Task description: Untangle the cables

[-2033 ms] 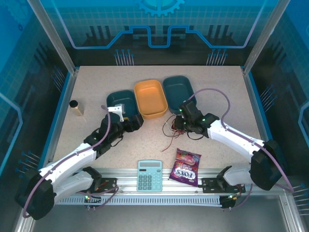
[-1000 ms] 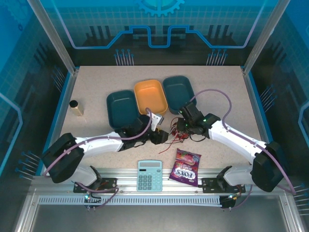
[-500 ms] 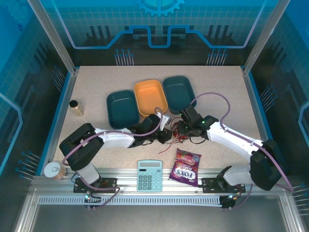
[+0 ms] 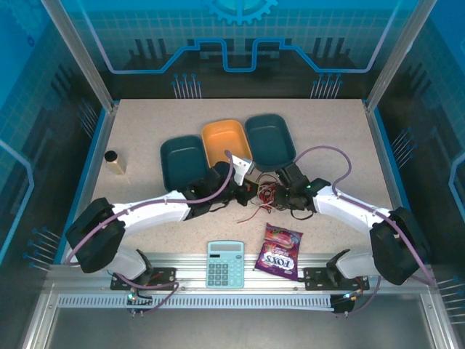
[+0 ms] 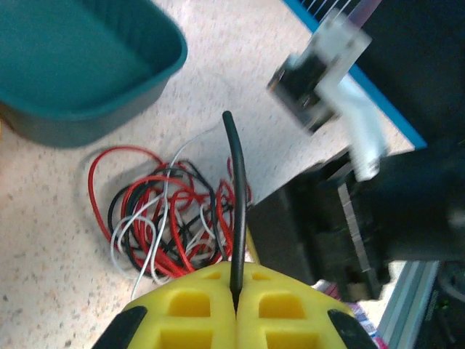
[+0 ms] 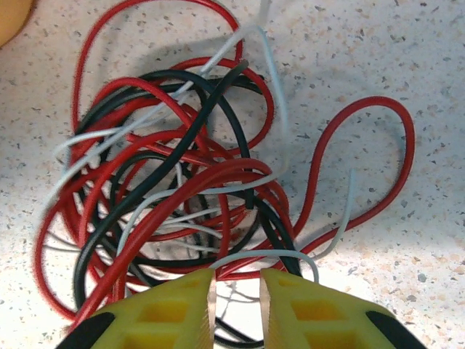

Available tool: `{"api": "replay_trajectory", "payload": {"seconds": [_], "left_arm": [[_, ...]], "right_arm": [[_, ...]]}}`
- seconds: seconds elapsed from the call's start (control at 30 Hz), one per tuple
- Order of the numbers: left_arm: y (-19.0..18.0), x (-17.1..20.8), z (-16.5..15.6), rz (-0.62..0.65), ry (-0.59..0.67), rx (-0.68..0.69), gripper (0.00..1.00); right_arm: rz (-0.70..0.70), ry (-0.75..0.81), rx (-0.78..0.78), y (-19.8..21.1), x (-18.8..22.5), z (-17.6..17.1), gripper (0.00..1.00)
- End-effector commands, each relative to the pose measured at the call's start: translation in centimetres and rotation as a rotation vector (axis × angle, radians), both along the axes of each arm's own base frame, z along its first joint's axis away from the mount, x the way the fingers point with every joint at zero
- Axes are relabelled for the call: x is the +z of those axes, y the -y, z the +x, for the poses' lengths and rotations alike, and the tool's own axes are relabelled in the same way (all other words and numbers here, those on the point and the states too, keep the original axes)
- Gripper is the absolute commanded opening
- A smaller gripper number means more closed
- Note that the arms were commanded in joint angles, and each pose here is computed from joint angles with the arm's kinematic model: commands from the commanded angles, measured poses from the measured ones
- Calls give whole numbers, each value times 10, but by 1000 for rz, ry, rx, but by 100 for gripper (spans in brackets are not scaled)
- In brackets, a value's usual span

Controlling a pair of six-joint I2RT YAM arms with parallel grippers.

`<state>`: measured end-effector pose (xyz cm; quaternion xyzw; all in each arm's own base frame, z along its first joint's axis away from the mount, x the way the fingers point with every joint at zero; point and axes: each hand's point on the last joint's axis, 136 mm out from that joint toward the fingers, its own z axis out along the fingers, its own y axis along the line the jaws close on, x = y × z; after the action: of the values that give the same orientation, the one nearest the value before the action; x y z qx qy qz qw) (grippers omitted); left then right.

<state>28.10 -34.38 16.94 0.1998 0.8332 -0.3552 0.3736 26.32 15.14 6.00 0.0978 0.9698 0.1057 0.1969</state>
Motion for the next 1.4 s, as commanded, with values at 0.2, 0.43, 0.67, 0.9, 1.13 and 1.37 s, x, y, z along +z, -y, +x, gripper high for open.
{"api": "replay_trajectory", "payload": {"seconds": [0.2, 0.43, 0.67, 0.9, 1.13, 1.37], "left_arm": [[-3, 56, -4, -10, 89, -21, 0], [-8, 35, 6, 26, 51, 48, 0], [-10, 37, 14, 14, 50, 99, 0], [-13, 45, 14, -5, 54, 112, 0], [-20, 49, 14, -6, 61, 126, 0], [-38, 52, 17, -3, 64, 182, 0]], "right_arm": [[38, 5, 9, -1, 1, 1, 33], [19, 94, 32, 6, 41, 0, 47], [17, 183, 105, -8, 70, 0, 71], [-6, 139, 138, -29, 45, 10, 98], [-41, 98, 143, -39, 18, 25, 100], [-131, 27, 94, -22, -7, 24, 100]]}}
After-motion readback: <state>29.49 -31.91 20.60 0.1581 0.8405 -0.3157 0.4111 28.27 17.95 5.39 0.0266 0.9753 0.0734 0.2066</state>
